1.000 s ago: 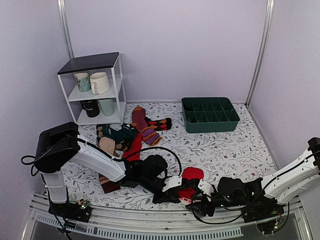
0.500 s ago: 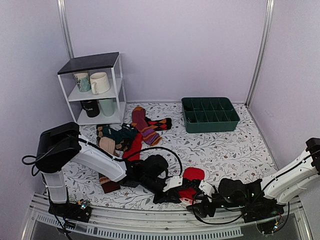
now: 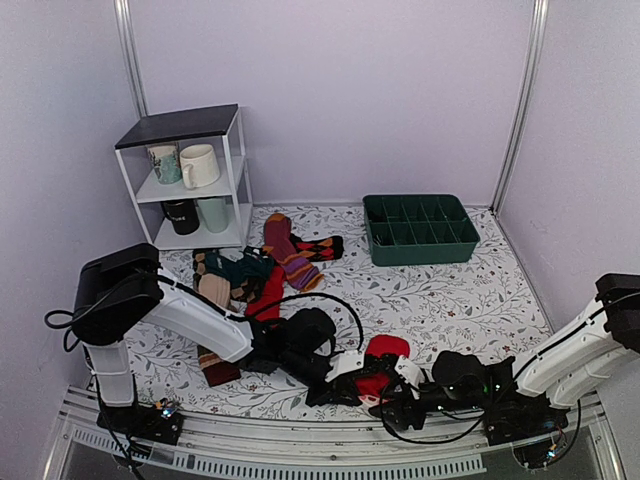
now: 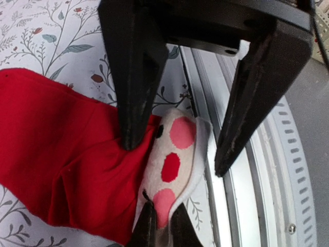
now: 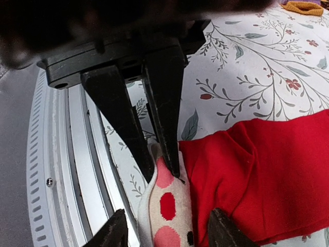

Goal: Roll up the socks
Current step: Roll a pair of socks at the center of the board.

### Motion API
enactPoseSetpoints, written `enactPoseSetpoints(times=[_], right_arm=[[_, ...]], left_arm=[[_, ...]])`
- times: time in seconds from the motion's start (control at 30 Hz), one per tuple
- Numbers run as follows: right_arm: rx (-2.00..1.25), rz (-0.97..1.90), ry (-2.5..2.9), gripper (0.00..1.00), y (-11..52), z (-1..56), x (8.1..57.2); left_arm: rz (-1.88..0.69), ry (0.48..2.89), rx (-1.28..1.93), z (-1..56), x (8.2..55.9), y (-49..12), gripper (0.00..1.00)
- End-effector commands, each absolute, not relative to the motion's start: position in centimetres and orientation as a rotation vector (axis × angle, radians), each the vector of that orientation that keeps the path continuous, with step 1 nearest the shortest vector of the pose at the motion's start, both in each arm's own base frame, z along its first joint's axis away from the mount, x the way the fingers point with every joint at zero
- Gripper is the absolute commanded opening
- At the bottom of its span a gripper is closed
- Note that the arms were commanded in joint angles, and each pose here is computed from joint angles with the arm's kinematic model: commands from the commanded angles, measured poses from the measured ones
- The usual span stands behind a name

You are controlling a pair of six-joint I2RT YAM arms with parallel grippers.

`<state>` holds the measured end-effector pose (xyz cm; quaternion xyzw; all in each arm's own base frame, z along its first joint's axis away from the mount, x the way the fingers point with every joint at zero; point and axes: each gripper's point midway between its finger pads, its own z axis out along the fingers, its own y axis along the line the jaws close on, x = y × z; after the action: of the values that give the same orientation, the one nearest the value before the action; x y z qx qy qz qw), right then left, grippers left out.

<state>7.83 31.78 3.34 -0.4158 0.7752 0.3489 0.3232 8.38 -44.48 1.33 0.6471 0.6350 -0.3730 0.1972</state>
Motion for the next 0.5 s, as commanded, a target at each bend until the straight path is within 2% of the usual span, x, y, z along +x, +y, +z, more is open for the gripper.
enactPoseSetpoints(times=[0.0,0.03,0.07,0.1,0.37,0.4,0.47], right_arm=[[-1.130,0.907,2.145,0.44,30.8,1.1,6.7],[-1.122,0.903,2.150,0.32,30.7,1.0,6.8],[-1.105,0.900,2.164,0.24,30.5,0.9,6.9],[-1.098,0.900,2.175,0.21,30.3,0.7,6.8],[-1.035,0.923,2.215,0.15,29.2,0.2,6.7],[-1.029,0.925,2.217,0.15,29.1,0.2,6.6],[-1.020,0.928,2.230,0.14,28.9,0.0,6.6]], left_arm=[[-0.757,2.191,2.035,-8.1,5.6,-35.6,0.00],[-0.756,2.193,2.036,-8.2,5.6,-35.6,0.00],[-0.755,2.192,2.034,-8.1,5.6,-35.6,0.00],[-0.753,2.194,2.031,-8.1,5.6,-35.6,0.00],[-0.698,2.221,1.910,-7.4,7.6,-36.0,0.01],[-0.682,2.210,1.882,-6.9,8.1,-36.3,0.04],[-0.672,2.188,1.822,-6.2,9.1,-36.9,0.17]])
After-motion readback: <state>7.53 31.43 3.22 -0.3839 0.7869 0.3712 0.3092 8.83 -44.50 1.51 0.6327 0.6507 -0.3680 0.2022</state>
